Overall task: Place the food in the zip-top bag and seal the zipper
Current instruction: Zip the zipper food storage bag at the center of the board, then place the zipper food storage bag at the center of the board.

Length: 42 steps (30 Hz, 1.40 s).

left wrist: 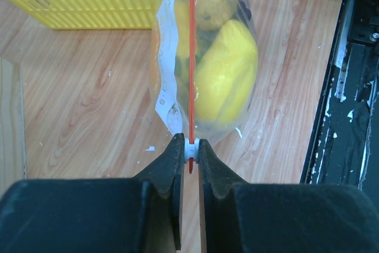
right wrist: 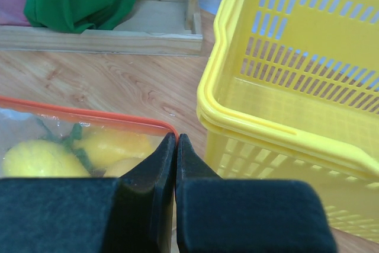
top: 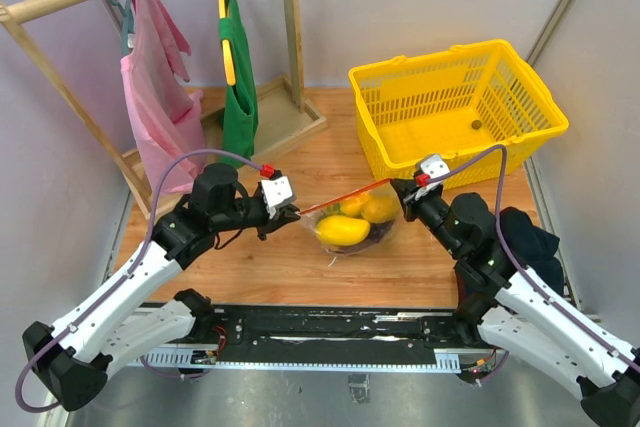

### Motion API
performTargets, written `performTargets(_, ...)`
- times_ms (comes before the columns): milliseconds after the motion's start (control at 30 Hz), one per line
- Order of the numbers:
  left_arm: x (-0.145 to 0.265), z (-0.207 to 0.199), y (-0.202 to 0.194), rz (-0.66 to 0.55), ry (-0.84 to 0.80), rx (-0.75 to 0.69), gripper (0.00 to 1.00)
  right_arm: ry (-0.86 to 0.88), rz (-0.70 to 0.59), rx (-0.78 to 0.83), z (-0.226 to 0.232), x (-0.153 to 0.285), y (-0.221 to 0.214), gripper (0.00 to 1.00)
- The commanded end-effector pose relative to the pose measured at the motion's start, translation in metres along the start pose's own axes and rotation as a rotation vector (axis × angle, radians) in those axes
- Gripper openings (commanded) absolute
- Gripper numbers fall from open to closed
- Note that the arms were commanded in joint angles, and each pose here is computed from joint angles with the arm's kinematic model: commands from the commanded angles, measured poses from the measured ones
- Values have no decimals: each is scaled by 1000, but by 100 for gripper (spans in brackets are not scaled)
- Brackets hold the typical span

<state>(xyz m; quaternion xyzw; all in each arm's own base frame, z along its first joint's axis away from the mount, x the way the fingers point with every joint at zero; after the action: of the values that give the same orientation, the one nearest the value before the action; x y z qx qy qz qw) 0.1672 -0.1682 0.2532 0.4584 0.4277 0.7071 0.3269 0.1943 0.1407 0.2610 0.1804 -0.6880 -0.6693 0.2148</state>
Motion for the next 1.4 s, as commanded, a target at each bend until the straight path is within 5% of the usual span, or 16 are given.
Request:
performTargets(0, 4, -1, 1, -36, 7, 14, 0, -149, -63, -28, -16, 4, 10, 1)
performTargets(500, 1, 8, 3, -69, 51, 71, 1, -101, -86, -42, -10, -1, 7, 0)
performTargets(1000, 19, 48, 10, -188, 312, 132, 0, 20, -199, -27, 5, -33, 35, 1)
performTargets(1367, 26, 43, -8, -170, 377, 163, 3, 154, -65, 14, 21, -52, 14, 3)
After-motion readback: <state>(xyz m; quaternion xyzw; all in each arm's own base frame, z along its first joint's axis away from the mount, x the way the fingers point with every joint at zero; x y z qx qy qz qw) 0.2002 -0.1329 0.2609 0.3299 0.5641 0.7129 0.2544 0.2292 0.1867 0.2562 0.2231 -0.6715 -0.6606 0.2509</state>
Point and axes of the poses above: each gripper's point midway between its finger pads, its own x axis back along the fingers, its own z axis along the line the jaws close on, y = z × x, the point moved 7 cm from there along x, back along the fingers, and after that the axes turned 6 degrees about -x, right-handed, at the moved point
